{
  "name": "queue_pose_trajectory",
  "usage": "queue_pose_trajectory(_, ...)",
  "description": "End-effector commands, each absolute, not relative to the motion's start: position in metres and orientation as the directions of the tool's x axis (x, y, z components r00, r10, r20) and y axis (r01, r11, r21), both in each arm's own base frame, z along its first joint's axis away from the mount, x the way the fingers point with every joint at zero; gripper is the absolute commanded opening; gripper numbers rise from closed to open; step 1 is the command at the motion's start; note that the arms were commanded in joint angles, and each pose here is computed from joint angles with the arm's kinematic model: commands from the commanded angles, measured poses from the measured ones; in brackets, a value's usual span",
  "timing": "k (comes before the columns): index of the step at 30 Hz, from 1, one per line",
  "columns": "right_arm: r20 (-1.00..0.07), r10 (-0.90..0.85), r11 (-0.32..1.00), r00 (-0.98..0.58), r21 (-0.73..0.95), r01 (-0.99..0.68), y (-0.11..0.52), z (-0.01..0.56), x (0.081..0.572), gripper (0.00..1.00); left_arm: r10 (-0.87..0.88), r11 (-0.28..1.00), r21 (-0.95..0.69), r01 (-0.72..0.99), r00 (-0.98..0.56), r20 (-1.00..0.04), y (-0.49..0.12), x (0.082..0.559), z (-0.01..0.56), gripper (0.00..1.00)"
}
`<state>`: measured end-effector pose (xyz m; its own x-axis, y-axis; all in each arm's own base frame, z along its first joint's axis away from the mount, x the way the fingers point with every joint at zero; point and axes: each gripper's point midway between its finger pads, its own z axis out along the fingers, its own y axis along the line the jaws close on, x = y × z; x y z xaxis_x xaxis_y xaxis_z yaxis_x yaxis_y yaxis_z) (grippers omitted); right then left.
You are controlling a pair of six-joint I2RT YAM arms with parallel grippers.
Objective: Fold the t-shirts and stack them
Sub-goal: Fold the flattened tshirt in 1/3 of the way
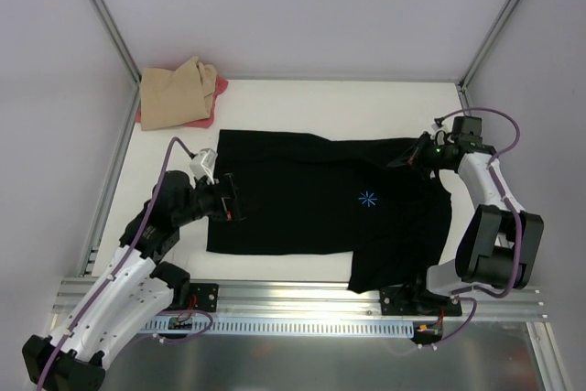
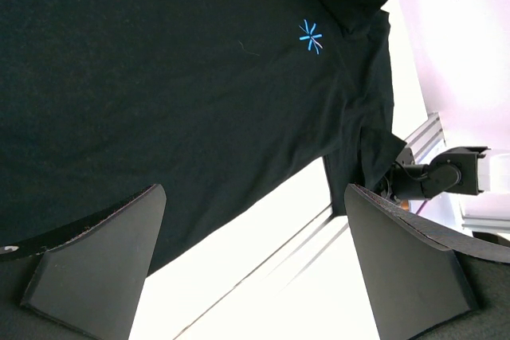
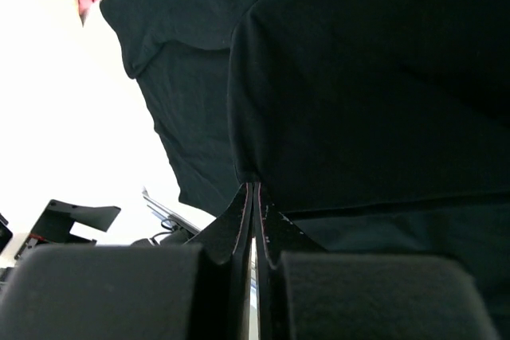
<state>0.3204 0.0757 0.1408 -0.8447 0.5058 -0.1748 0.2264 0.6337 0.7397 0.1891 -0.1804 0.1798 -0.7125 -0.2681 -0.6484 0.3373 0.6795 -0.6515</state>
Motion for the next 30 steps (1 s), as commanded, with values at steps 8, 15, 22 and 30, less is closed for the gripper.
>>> queue_pose_trajectory(8,-0.178,0.455,0.667,-0.872,0.718,0.201,0.081,0.140,0.279,0.00,-0.287,0.665,-0.654,0.359,-0.686,-0.669,-0.178,0.182,0.198,0.99)
queue_pose_trajectory(15,-0.143,0.425,0.647,-0.894,0.738,0.189,0.095,0.131,0.257,0.99,-0.293,0.660,-0.661,0.356,-0.689,-0.663,-0.178,0.181,0.197,0.99)
queue_pose_trajectory(22,-0.195,0.441,0.703,-0.876,0.683,0.201,0.085,0.134,0.250,0.99,-0.290,0.659,-0.663,0.356,-0.693,-0.660,-0.178,0.179,0.194,0.99)
queue_pose_trajectory(30,-0.291,0.499,0.819,-0.817,0.466,0.335,0.039,0.118,0.252,0.99,-0.288,0.655,-0.666,0.357,-0.697,-0.657,-0.178,0.175,0.188,0.99)
